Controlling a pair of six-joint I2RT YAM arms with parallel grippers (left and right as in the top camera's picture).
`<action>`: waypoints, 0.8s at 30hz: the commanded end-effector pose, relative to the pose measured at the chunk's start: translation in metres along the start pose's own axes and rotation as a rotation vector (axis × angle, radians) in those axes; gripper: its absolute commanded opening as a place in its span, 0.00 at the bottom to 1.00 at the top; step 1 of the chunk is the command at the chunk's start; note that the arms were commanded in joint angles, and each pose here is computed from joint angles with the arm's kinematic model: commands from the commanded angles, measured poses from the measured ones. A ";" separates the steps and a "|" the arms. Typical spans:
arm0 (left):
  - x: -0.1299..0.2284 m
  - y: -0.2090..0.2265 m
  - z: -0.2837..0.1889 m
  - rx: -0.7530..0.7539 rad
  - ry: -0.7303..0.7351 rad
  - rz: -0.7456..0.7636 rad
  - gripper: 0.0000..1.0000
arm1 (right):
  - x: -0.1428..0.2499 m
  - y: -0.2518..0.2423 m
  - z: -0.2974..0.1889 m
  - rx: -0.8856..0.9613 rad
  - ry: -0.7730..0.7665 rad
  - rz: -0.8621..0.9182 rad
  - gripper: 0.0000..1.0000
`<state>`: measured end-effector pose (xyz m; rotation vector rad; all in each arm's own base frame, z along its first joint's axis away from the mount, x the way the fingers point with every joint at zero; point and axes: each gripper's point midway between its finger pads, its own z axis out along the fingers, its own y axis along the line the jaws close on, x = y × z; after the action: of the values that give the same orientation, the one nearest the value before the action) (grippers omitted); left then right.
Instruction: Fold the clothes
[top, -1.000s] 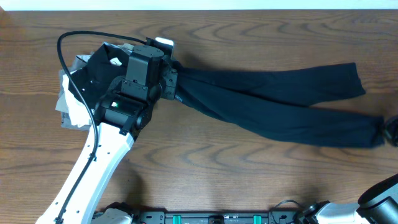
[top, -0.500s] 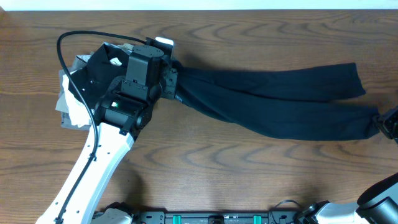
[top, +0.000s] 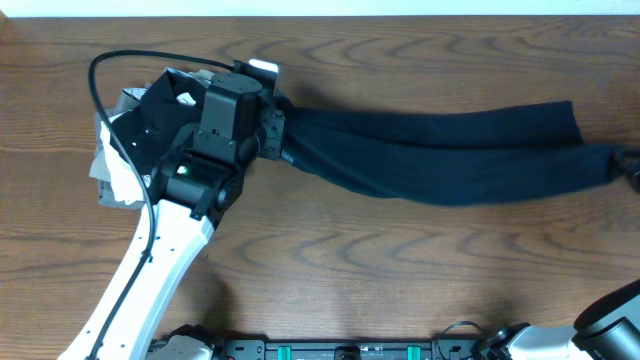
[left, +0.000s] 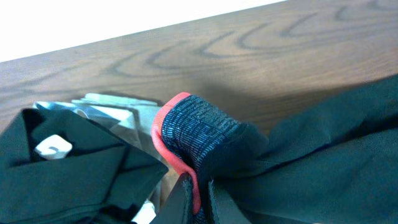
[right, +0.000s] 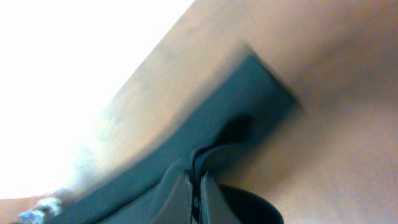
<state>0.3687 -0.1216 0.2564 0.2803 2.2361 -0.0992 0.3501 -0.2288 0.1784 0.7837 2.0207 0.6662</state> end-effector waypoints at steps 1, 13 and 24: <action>-0.019 0.009 -0.028 -0.032 -0.090 0.005 0.06 | -0.034 0.041 -0.041 -0.214 -0.102 0.077 0.01; -0.029 0.014 -0.076 -0.024 -0.188 -0.002 0.06 | -0.078 0.063 -0.090 -0.312 -0.257 0.041 0.01; 0.061 -0.010 -0.044 0.082 0.232 -0.130 0.06 | -0.073 0.066 -0.083 -0.317 -0.230 0.082 0.01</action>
<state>0.2983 -0.1070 0.2498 0.2681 2.4083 -0.1700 0.3311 -0.2592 0.2926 0.7406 1.6346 0.8633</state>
